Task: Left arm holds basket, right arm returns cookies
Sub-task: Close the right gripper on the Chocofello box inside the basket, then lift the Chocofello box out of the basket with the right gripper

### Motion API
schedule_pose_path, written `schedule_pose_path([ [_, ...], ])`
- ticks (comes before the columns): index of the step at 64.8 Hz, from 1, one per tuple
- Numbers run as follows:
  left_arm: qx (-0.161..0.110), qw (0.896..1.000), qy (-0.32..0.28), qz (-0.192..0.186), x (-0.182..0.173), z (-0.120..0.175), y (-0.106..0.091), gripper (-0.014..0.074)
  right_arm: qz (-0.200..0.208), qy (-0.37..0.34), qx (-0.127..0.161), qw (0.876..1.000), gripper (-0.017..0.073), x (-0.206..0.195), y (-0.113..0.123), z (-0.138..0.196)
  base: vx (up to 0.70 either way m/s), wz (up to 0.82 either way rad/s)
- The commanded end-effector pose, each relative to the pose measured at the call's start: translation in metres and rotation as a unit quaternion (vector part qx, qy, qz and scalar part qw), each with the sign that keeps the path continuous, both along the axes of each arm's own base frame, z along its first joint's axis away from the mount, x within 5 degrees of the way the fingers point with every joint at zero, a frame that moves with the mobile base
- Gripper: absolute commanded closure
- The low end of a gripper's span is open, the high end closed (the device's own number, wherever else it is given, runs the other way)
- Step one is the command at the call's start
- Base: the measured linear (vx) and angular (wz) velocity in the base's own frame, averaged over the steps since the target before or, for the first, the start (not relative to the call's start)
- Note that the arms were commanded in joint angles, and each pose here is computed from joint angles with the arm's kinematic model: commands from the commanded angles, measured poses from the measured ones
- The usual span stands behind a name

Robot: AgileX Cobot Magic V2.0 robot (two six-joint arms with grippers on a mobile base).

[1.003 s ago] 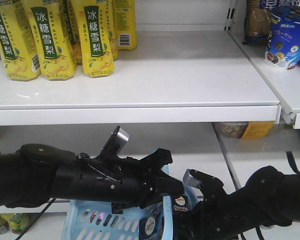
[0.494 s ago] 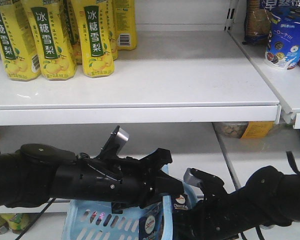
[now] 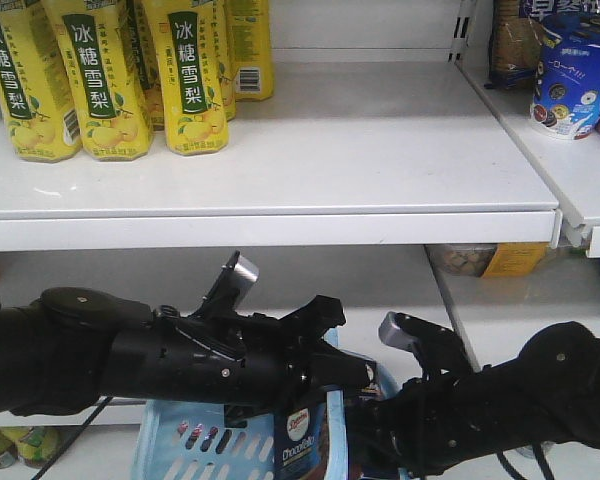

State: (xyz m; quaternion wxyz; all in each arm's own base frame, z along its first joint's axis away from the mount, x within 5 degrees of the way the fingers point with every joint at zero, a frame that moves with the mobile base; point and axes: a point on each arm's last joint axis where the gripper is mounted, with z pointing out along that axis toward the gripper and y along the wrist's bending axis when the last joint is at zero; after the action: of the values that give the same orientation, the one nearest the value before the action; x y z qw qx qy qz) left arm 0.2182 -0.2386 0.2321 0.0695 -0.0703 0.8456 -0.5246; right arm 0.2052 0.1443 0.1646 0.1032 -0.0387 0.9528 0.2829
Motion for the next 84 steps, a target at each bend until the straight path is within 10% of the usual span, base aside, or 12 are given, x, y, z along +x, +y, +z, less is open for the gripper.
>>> schedule_pose_path([
  [1,-0.051,0.999,-0.008,-0.004,-0.003,0.026,-0.002,0.06,-0.028,-0.03,0.014,0.999,0.0288,0.006,-0.01,0.021,0.0,0.0],
  [52,-0.051,0.999,-0.009,-0.004,-0.003,0.026,-0.002,0.06,-0.065,-0.19,0.05,0.978,0.0288,-0.063,-0.066,0.127,0.0,0.0],
  [84,-0.051,0.999,-0.009,-0.004,-0.003,0.026,-0.002,0.06,-0.103,-0.305,0.106,0.941,0.0288,-0.137,-0.089,0.173,0.0,0.0],
])
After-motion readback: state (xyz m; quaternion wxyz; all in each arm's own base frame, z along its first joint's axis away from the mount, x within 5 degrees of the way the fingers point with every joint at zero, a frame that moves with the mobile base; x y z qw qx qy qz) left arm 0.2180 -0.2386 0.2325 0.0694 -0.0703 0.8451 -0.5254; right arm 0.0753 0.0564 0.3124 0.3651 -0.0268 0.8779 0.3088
